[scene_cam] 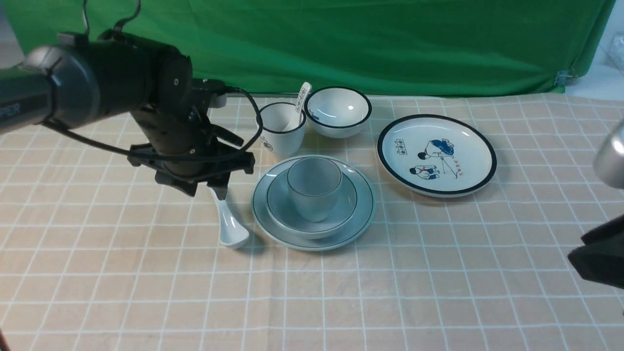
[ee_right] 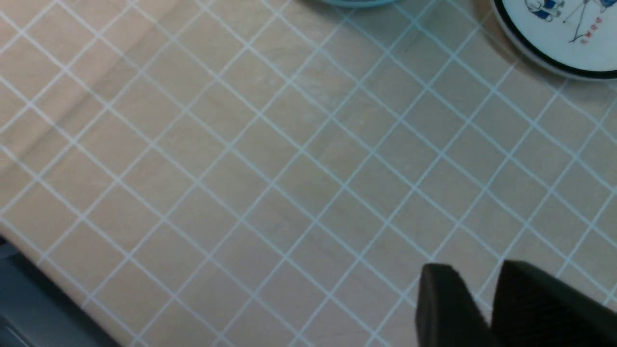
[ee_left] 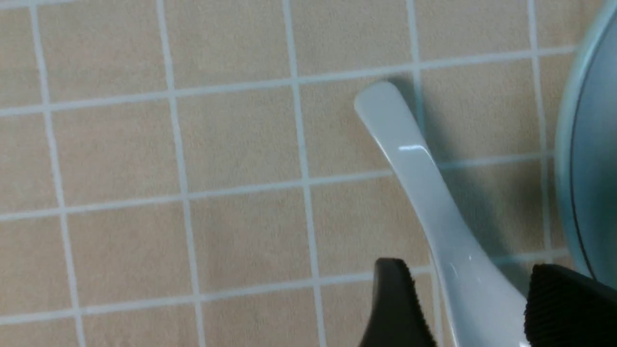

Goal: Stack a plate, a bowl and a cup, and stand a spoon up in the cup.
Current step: Use the left arm to grab a blue soup spoon, then use the left arm to put the blue soup spoon into the blue teacup in the middle

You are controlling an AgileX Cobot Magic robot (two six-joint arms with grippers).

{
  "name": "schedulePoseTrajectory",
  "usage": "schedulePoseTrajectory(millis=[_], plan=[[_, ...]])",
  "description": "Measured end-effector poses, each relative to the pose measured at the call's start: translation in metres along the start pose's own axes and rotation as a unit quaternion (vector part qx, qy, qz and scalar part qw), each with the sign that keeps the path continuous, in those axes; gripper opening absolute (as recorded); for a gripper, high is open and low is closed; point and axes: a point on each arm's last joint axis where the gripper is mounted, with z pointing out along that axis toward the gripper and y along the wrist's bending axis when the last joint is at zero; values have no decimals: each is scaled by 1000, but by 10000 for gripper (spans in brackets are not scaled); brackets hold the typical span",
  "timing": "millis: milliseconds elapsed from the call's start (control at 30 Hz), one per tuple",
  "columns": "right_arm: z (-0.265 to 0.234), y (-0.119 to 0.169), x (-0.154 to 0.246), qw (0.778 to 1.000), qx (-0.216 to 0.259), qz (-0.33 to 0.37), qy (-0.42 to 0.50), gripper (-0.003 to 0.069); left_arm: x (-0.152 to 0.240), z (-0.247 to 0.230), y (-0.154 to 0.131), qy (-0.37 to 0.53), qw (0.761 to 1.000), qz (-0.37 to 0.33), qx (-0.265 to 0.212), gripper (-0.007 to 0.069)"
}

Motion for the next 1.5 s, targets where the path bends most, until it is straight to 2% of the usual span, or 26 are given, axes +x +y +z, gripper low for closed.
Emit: schedulePoseTrajectory(millis=[133, 400, 600, 733, 933, 1000, 1033, 1067, 1167, 1200, 1267, 1367, 1467, 1500], plan=[[-16, 0, 14, 999, 3, 7, -41, 205, -12, 23, 0, 0, 1000, -3, -4, 418], [-30, 0, 25, 998, 5, 10, -67, 211, -22, 56, -4, 19, 1000, -12, -10, 409], [-30, 0, 26, 998, 4, 11, -61, 216, -25, 64, -5, 43, 999, -15, -17, 317], [-30, 0, 27, 998, 4, 11, -59, 216, -24, 64, -5, 49, 999, -5, -13, 123], [-30, 0, 27, 998, 4, 11, -58, 216, -24, 40, -8, 43, 999, 26, 12, 119], [-30, 0, 27, 998, 4, 11, -58, 216, -26, 13, -9, 1, 999, 30, 26, 119], [-30, 0, 27, 998, 4, 11, -57, 216, -26, -14, -13, -54, 997, 40, 40, 119], [-30, 0, 27, 998, 4, 11, -56, 216, -25, -16, -14, -66, 996, 42, 42, 119], [-29, 0, 28, 999, 4, 11, -52, 216, -7, -80, -32, -246, 962, 80, 87, 119], [-28, 0, 28, 999, 4, 11, -51, 216, 3, -90, -34, -281, 951, 87, 97, 119], [-26, 0, 29, 999, 3, 12, -49, 216, 22, -106, -44, -376, 912, 102, 126, 119], [-23, 1, 28, 998, 3, 22, -59, 216, 60, -116, -60, -553, 801, 150, 171, 119], [-23, 1, 26, 997, 3, 32, -70, 216, 77, -113, -63, -635, 726, 159, 211, 119], [-23, 1, 26, 997, 3, 34, -72, 216, 77, -111, -64, -639, 720, 153, 222, 119]])
